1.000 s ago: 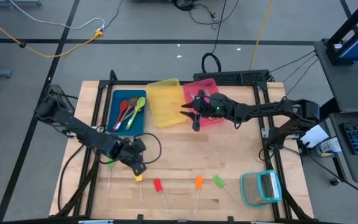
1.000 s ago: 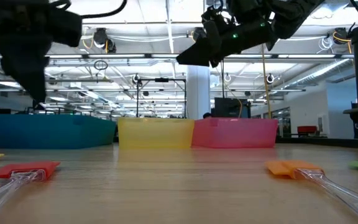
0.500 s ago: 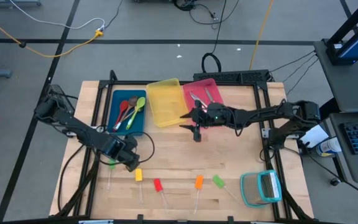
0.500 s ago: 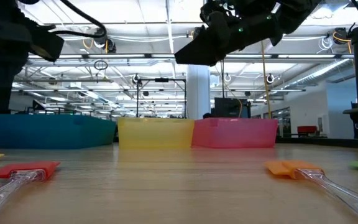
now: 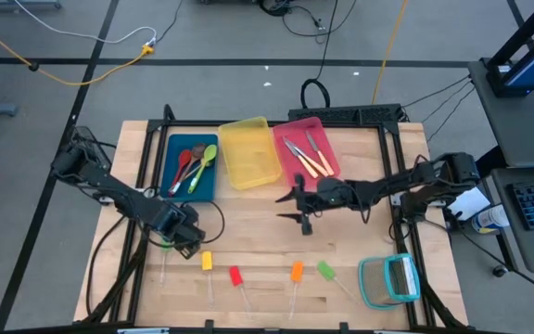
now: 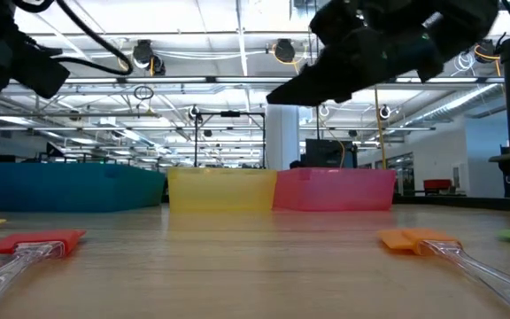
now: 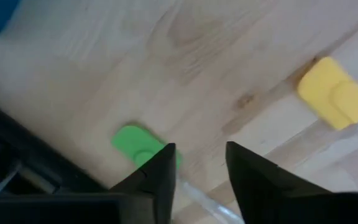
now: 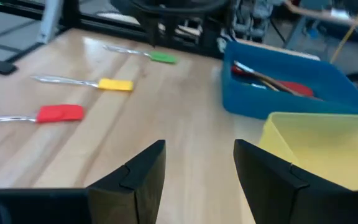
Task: Pick & Place Kitchen Items
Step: Put the left green spatula into the yellow bin
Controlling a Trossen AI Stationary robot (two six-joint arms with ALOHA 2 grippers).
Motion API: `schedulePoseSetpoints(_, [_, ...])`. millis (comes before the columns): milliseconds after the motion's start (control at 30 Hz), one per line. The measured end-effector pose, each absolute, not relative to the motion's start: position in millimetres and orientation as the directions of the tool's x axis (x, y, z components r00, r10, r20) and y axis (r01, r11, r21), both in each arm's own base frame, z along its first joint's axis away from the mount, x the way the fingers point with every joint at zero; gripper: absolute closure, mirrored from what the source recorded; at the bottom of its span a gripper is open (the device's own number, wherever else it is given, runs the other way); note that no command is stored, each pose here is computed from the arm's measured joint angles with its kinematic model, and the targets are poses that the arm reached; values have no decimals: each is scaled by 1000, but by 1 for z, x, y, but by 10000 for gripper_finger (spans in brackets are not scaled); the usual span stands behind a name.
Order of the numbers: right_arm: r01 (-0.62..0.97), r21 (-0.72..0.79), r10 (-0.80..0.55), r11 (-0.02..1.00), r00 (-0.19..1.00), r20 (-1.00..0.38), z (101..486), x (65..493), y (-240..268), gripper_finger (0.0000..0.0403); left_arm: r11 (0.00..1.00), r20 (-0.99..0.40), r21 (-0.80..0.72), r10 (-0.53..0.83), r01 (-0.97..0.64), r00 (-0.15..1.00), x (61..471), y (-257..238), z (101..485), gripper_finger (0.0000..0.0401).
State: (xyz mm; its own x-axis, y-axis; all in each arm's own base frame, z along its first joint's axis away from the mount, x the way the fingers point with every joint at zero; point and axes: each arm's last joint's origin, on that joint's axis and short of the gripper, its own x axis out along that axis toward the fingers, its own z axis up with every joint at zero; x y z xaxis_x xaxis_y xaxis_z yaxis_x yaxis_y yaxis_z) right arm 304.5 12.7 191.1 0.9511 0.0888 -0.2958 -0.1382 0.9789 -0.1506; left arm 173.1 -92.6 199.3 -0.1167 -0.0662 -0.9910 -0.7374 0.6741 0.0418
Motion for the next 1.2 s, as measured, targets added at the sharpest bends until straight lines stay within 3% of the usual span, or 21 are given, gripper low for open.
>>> schedulePoseSetpoints(233, [-130, -193, 101, 973, 983, -156, 174, 282, 15, 218, 508, -972, 175, -45, -843, -229, 160, -93, 199, 184])
schedulePoseSetpoints(367, [-113, -221, 99, 969, 992, -74, 173, 273, 14, 219, 479, -968, 202, -36, -854, -249, 153, -97, 190, 167])
schedulePoseSetpoints(600, [-109, -224, 100, 968, 994, -52, 172, 270, 14, 220, 406, -960, 251, -13, -879, -279, 141, -98, 173, 164])
schedulePoseSetpoints(900, [-111, -209, 99, 972, 993, -66, 171, 270, 14, 221, 401, -987, 123, -43, -908, -152, 139, -102, 145, 164])
schedulePoseSetpoints(1200, [-110, -191, 99, 975, 993, -69, 171, 270, 14, 224, 360, -980, 171, -31, -917, -195, 132, -99, 140, 164])
